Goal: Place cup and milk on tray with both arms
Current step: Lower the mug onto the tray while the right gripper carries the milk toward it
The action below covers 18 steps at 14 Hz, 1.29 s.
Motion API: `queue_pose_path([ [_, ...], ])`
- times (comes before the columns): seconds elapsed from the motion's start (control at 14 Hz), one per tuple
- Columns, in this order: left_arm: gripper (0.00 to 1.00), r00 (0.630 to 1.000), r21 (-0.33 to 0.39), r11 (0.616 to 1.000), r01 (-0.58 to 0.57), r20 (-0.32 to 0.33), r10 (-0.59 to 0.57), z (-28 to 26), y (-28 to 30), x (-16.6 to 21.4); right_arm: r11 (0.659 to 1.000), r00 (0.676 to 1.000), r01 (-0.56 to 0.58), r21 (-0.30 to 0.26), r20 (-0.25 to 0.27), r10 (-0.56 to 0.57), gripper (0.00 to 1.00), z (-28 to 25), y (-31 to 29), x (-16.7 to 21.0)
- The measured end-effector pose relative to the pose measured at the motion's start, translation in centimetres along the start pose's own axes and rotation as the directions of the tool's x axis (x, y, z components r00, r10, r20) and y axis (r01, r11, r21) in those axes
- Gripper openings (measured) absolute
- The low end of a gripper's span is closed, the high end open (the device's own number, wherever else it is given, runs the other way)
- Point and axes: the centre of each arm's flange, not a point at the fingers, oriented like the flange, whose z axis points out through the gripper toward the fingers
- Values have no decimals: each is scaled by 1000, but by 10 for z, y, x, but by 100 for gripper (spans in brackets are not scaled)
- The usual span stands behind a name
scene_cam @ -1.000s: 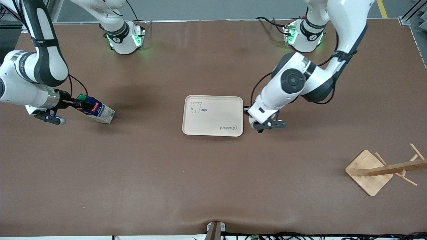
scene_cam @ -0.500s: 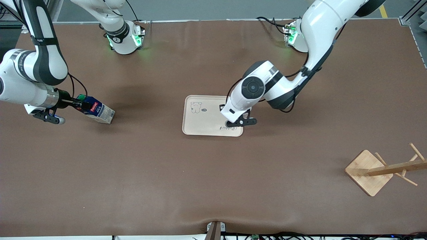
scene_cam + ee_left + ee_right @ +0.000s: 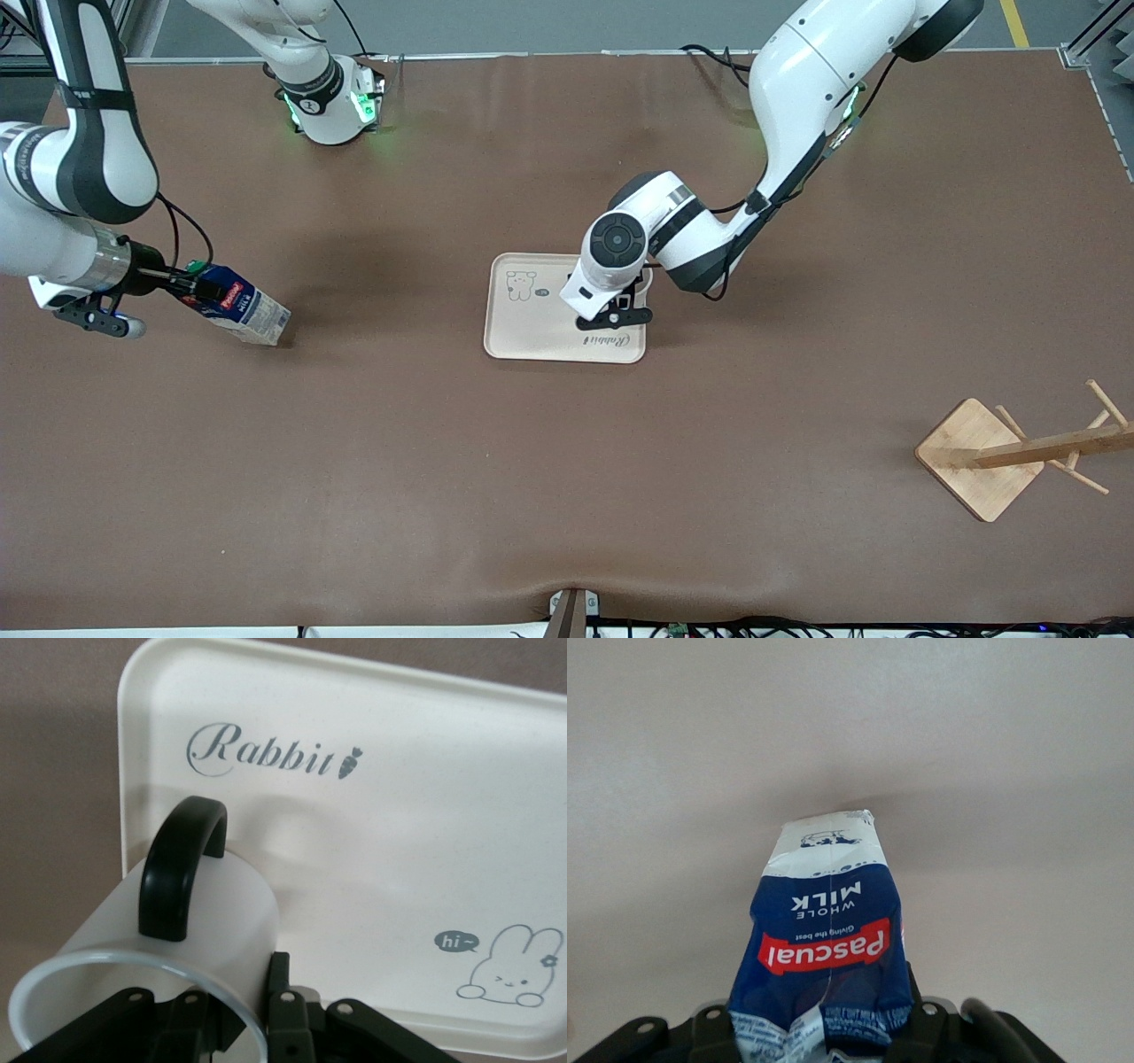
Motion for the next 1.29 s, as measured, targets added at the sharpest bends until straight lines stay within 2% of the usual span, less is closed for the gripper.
queue_pose_path([
  [0.21,8,1000,5,1000,25,7,-25,3,0,1,998,998,57,2,35,-57,61,-21,-3,2],
  [0.57,8,996,13,996,89,19,-89,4,5,4,996,995,86,6,53,-87,61,-40,-16,11],
  [0.71,8,995,15,995,95,23,-96,5,7,4,994,991,110,10,71,-110,61,-43,-42,8],
  [0.93,11,994,21,995,98,36,-99,17,7,6,988,980,156,-16,125,-153,61,-53,-108,-11],
  [1.29,60,993,19,994,106,42,-106,26,6,12,989,985,131,-70,124,-122,61,-50,-237,-63],
])
